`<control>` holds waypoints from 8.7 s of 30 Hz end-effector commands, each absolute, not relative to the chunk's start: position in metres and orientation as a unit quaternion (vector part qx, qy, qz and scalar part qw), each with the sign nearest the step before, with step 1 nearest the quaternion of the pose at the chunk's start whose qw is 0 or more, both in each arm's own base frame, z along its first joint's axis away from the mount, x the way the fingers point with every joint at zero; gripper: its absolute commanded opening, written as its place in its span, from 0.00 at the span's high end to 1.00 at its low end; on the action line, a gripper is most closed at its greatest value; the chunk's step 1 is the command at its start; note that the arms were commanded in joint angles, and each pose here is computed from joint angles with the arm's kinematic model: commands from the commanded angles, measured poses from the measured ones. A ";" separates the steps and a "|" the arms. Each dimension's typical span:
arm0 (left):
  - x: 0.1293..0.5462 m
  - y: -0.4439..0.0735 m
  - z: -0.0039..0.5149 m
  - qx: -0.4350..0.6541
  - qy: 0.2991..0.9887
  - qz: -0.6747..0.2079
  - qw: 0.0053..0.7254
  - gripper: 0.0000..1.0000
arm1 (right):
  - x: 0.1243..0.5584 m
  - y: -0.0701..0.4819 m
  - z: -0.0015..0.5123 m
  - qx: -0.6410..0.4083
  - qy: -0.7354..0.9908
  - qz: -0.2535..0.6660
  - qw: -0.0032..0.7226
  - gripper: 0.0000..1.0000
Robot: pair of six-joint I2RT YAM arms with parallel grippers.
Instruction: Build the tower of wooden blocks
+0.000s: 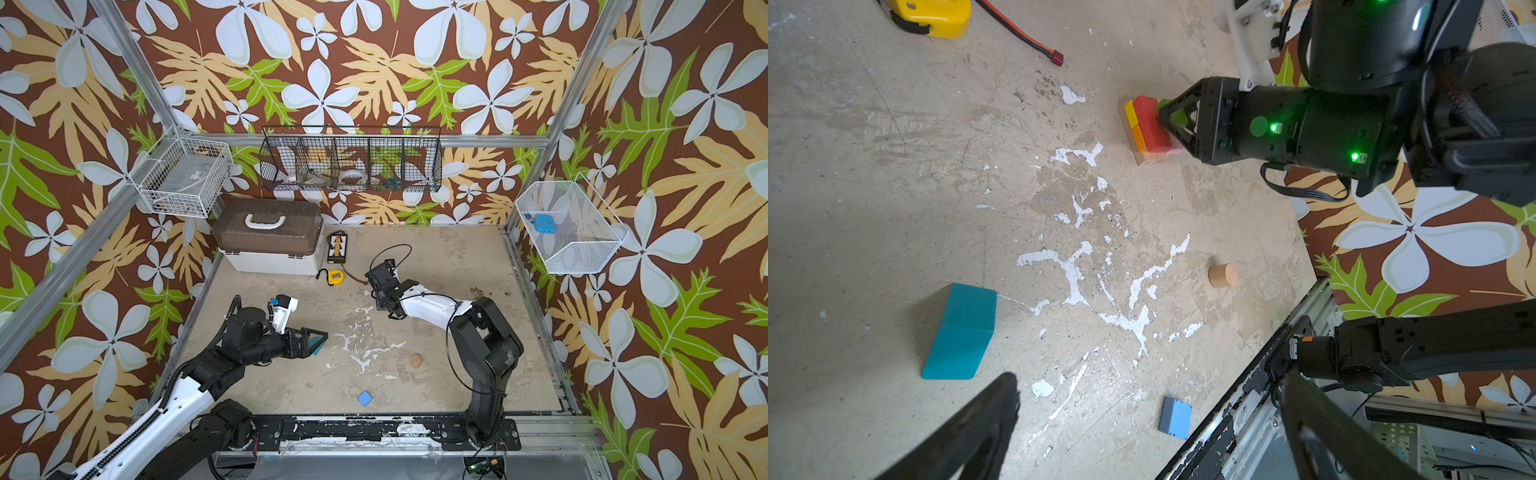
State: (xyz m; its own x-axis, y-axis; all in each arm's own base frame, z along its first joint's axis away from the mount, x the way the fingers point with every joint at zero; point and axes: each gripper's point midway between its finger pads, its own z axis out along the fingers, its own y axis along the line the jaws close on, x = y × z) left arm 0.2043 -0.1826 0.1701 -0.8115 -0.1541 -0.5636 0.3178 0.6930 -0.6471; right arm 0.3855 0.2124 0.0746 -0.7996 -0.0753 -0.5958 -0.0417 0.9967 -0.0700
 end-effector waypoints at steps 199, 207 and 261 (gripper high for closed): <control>0.208 -0.181 0.171 0.040 0.867 -0.385 0.315 0.00 | 0.369 0.195 0.144 -0.077 0.942 -0.051 0.321 0.89; 0.206 -0.181 0.172 0.043 0.865 -0.389 0.314 0.00 | 0.375 0.213 0.124 -0.106 0.950 -0.037 0.291 0.89; 0.206 -0.182 0.172 0.043 0.865 -0.390 0.313 0.00 | 0.368 0.206 0.110 -0.092 0.963 -0.006 0.253 0.84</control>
State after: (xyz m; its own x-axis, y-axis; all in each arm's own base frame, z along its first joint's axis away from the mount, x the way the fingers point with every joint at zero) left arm 0.2042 -0.1801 0.1674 -0.8071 -0.1627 -0.5676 0.3093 0.7023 -0.6411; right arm 0.3682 0.2061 0.1122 -0.8520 -0.1819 -0.4909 -0.1756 0.9827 -0.0594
